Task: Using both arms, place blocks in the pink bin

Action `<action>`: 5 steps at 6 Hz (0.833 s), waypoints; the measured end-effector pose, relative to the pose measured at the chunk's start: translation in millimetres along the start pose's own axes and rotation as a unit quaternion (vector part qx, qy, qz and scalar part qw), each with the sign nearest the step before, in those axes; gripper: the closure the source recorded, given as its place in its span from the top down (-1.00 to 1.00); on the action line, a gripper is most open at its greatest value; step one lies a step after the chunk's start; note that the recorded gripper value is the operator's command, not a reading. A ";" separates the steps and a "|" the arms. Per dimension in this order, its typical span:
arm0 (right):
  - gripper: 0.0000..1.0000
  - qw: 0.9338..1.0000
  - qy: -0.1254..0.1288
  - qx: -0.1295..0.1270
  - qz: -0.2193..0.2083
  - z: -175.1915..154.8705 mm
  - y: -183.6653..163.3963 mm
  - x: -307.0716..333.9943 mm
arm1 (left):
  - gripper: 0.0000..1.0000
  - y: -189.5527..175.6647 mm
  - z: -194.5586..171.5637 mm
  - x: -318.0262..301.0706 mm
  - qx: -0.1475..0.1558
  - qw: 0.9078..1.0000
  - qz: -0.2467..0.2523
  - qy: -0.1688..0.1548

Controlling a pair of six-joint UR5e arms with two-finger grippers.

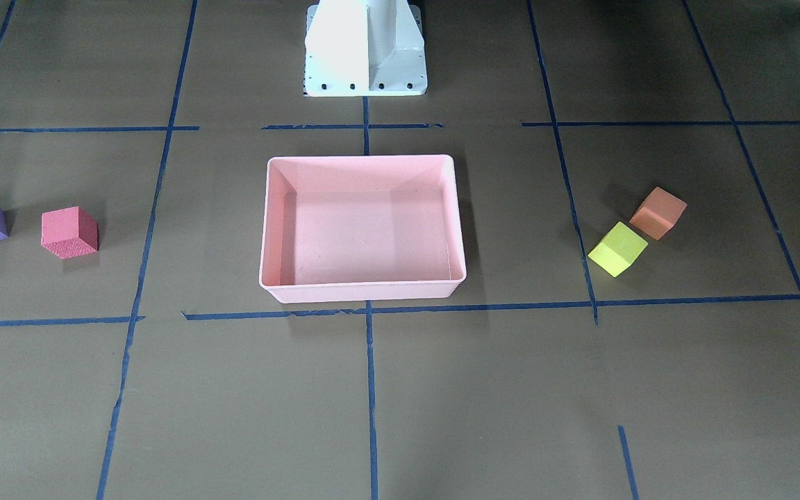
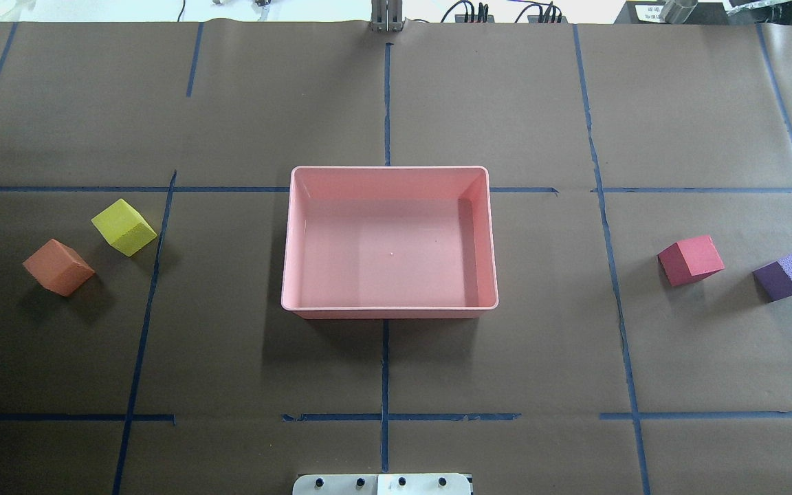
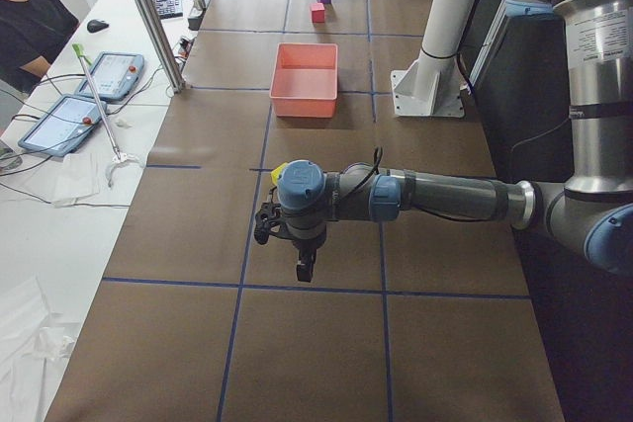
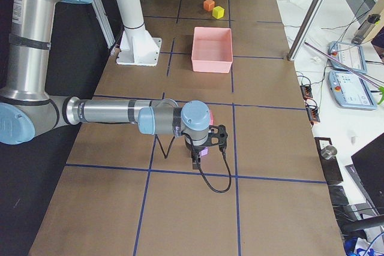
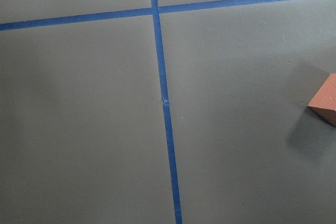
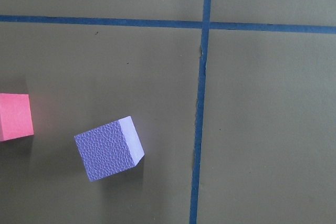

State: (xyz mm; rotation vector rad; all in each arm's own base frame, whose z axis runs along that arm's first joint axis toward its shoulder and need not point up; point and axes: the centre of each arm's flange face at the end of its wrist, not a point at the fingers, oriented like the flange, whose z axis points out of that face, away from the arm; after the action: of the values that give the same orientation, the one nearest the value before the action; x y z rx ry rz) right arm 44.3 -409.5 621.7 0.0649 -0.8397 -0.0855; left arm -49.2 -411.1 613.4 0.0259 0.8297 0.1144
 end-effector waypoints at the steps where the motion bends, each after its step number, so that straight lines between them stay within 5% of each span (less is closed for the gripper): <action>1: 1.00 0.999 0.003 -0.005 -0.039 17.1 -6.8 -19.4 | 1.00 0.3 0.8 -0.8 0.000 1.000 -0.001 0.000; 5: 1.00 0.988 0.022 -0.057 -0.145 98.7 -18.6 -76.9 | 1.00 -0.9 -0.8 3.4 0.005 1.000 0.003 0.016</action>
State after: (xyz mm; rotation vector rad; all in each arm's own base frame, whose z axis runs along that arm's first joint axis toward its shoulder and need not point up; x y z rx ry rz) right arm -81.3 -422.5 628.8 0.0812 -0.7757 -0.4039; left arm -47.4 -411.7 610.3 0.0363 0.8613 0.1163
